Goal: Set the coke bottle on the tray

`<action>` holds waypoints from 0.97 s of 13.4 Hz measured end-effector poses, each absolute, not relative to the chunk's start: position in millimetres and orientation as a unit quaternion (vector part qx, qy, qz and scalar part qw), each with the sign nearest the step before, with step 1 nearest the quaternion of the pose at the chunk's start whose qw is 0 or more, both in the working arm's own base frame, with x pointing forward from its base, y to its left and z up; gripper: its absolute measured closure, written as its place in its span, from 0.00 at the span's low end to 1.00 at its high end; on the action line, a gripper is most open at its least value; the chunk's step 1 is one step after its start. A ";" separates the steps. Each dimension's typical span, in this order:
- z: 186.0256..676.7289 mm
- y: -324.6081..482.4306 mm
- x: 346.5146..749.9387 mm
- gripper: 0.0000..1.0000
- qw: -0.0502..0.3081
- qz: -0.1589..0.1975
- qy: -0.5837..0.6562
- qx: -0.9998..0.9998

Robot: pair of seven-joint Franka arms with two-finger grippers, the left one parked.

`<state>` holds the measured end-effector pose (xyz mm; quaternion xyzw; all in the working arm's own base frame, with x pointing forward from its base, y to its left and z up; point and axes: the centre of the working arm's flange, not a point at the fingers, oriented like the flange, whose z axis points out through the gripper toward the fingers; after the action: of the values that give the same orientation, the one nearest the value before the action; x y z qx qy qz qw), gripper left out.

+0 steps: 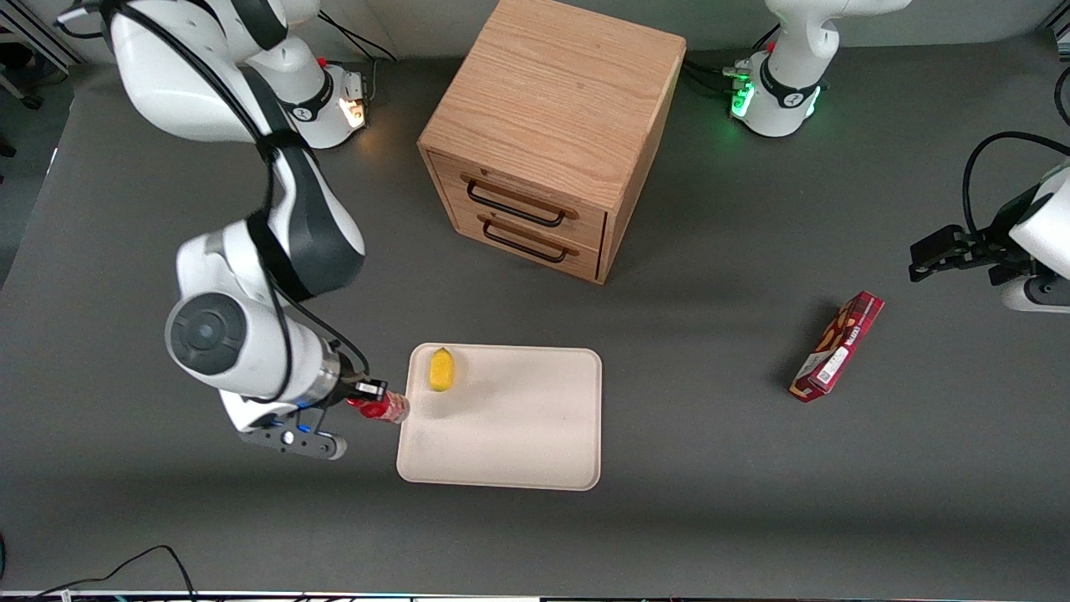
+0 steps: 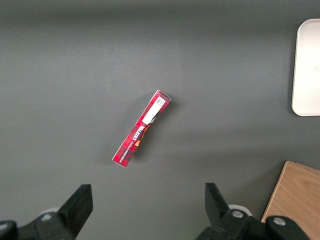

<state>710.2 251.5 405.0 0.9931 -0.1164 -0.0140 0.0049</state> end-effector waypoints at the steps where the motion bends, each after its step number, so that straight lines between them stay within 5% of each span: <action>1: 389.2 253.7 714.7 0.69 0.008 -0.009 -0.122 0.992; 9: 339.4 275.6 729.4 0.69 -0.009 0.030 -0.154 0.988; 13: 342.3 277.0 731.8 0.31 -0.009 0.041 -0.152 0.987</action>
<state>731.8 277.0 342.3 0.9875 -0.1520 0.0412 -0.0089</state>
